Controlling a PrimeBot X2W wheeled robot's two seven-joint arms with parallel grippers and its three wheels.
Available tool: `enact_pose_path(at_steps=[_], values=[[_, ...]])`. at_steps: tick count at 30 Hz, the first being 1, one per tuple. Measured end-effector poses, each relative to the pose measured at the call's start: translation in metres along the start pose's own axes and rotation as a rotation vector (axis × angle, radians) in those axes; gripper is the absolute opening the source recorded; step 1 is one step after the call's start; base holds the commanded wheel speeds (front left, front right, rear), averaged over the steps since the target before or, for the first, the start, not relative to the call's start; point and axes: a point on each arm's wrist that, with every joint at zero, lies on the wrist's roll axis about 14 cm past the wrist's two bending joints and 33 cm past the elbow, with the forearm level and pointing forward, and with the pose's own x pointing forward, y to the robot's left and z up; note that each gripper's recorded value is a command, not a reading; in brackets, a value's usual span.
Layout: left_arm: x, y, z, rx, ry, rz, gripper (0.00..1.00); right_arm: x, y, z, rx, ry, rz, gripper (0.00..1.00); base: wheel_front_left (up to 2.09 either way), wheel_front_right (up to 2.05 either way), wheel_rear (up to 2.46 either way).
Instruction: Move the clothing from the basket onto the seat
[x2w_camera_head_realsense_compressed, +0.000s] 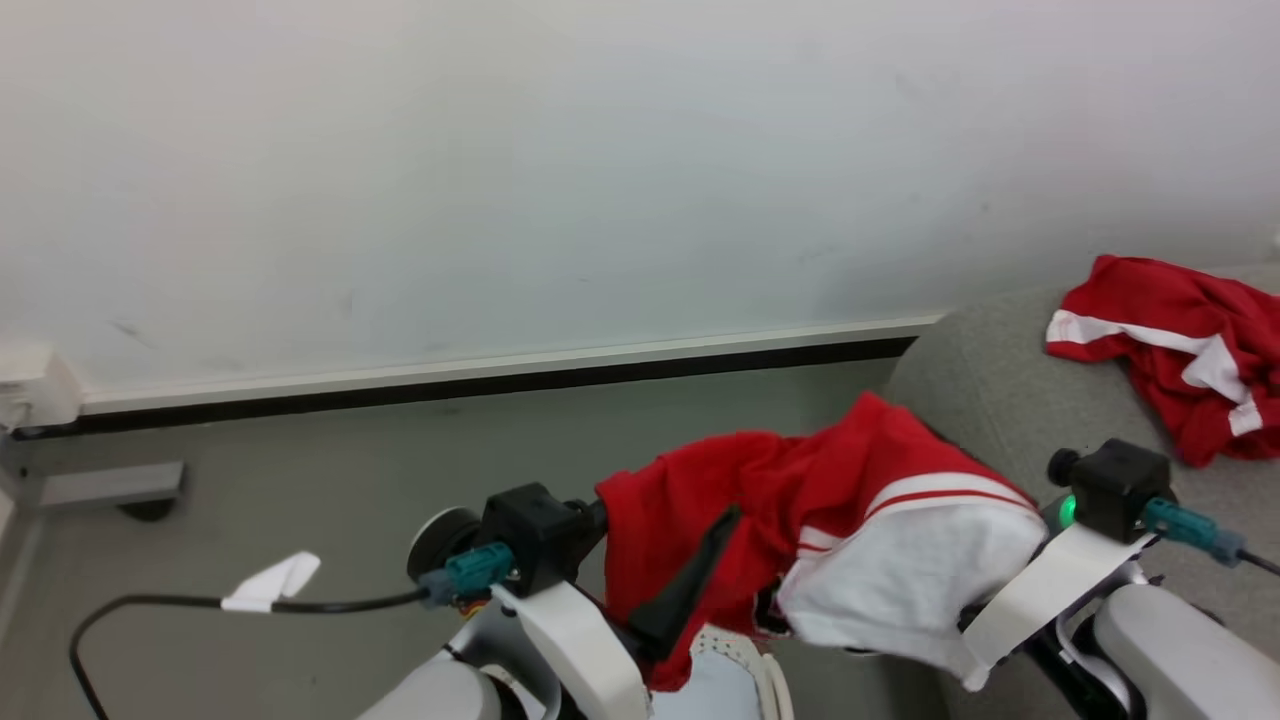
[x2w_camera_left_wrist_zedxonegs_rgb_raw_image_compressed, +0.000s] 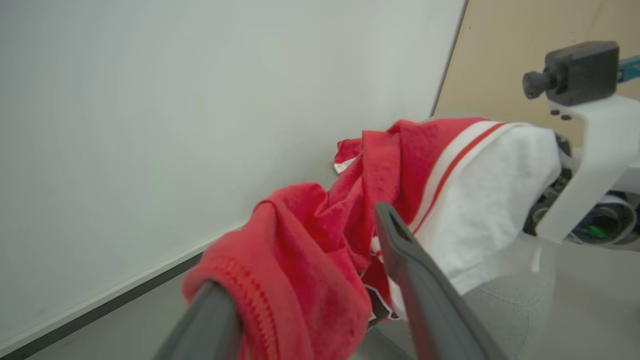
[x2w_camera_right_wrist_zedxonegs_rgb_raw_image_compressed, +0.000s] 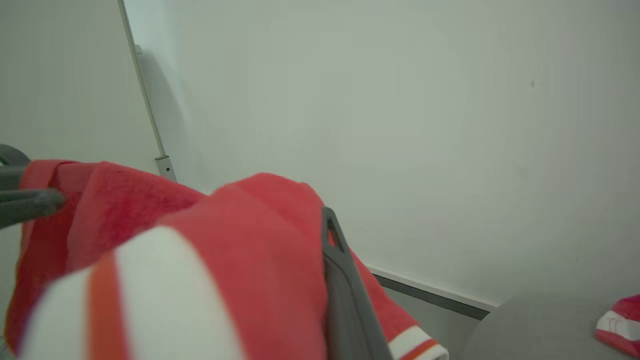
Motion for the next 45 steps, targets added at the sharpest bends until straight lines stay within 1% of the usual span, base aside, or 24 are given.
enact_pose_path(at_steps=[10,16,24,30,33,37,42,45], values=[[0.026,-0.047,-0.019,-0.034,0.008,-0.165,1.00,-0.046,-0.058,0.025,-0.056,-0.044,-0.181,0.00,0.00,0.00,0.00],[0.043,-0.074,-0.026,-0.061,0.006,-0.267,1.00,-0.086,-0.094,0.038,-0.091,-0.062,-0.316,0.00,0.00,0.00,0.00],[0.062,-0.105,-0.037,-0.084,0.016,-0.388,1.00,-0.141,-0.126,0.054,-0.135,-0.083,-0.479,0.00,0.00,0.00,0.00],[0.070,-0.117,-0.046,-0.105,0.030,-0.451,1.00,-0.184,-0.149,0.071,-0.179,-0.105,-0.605,0.00,0.00,0.00,0.00],[0.073,-0.120,-0.050,-0.114,0.037,-0.468,1.00,-0.194,-0.151,0.071,-0.188,-0.101,-0.634,0.00,0.00,0.00,0.00],[0.074,-0.122,-0.053,-0.117,0.044,-0.480,1.00,-0.199,-0.151,0.073,-0.192,-0.104,-0.646,0.00,0.00,0.00,0.00],[0.074,-0.120,-0.056,-0.121,0.050,-0.483,1.00,-0.193,-0.150,0.070,-0.187,-0.102,-0.640,0.00,0.00,0.00,0.00],[0.076,-0.112,-0.058,-0.125,0.050,-0.473,1.00,-0.184,-0.152,0.068,-0.184,-0.101,-0.631,0.00,0.00,0.00,0.00]])
